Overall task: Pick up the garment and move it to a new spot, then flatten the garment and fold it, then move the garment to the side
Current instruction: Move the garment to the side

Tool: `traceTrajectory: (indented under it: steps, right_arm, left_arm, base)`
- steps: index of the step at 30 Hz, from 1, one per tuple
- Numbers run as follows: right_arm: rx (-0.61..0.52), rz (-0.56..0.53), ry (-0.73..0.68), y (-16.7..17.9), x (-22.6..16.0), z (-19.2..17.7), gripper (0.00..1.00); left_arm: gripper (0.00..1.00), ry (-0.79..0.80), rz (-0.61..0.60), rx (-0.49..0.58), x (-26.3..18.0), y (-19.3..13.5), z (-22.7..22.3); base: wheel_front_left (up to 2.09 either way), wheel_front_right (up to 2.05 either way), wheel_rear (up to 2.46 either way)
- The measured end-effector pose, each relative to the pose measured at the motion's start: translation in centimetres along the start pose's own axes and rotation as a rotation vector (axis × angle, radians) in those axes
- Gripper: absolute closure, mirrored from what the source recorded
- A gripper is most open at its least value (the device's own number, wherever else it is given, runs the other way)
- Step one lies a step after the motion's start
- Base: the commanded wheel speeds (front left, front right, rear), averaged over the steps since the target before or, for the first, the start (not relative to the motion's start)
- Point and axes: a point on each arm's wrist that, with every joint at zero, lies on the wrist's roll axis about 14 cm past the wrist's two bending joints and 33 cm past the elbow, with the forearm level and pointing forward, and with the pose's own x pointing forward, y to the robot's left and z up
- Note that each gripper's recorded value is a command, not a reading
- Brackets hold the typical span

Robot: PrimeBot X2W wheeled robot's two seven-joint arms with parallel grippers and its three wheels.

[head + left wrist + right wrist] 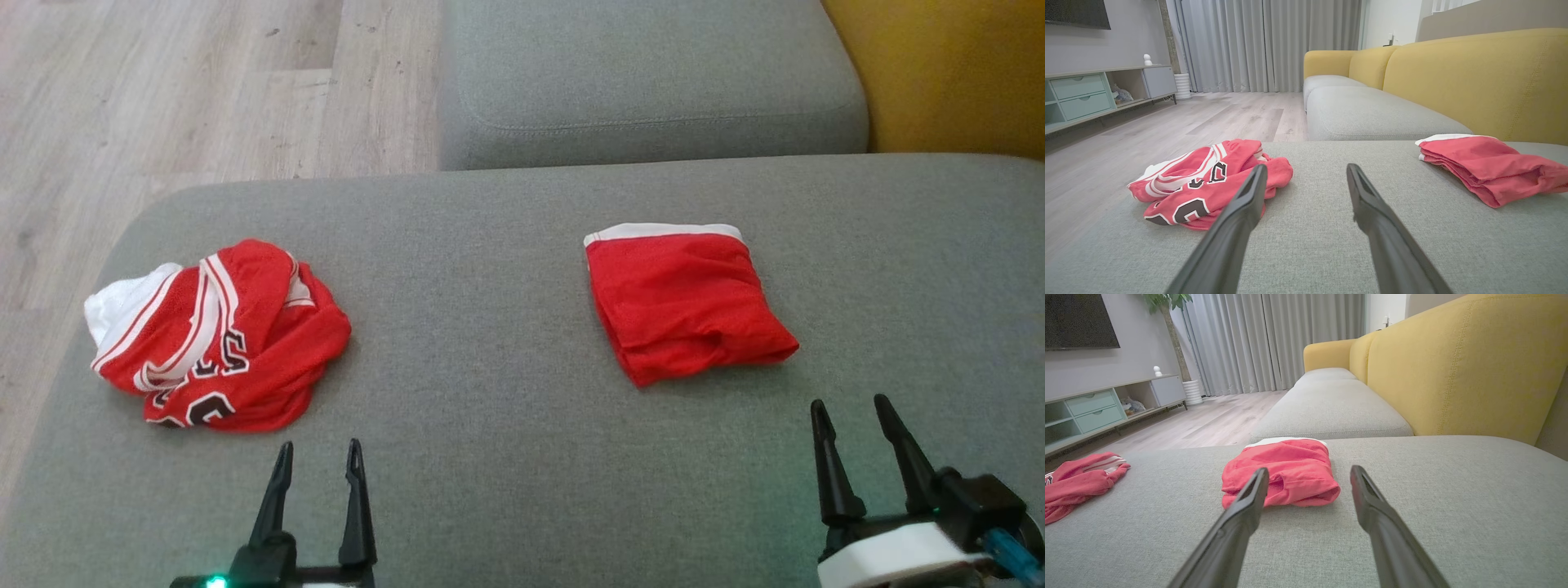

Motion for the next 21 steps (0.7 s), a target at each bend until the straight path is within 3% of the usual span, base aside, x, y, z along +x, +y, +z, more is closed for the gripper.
traceTrajectory:
  steps: [9,13,18,21]
  right_arm:
    - [0.061,-0.038,0.065,-1.2,1.2,-2.0,0.00]
    - [0.070,-0.044,0.067,-3.0,5.1,-1.3,0.00]
    - [0.063,-0.032,0.153,-5.4,11.5,0.0,0.00]
    - [0.070,-0.025,0.211,-5.9,13.3,-0.4,0.00]
  left_arm:
    - [0.00,0.037,-0.003,-0.003,0.7,-0.1,-1.0]
    - [0.00,0.036,-0.005,-0.006,2.0,-0.3,-0.9]
    - [0.00,0.013,-0.028,-0.010,4.9,-1.2,-0.2]
    - [0.00,0.016,-0.028,-0.012,5.7,-1.2,-0.4]
  base:
    - [0.00,0.00,0.00]
    - [0.00,0.00,0.00]
    - [0.00,0.00,0.00]
    - [0.00,0.00,0.00]
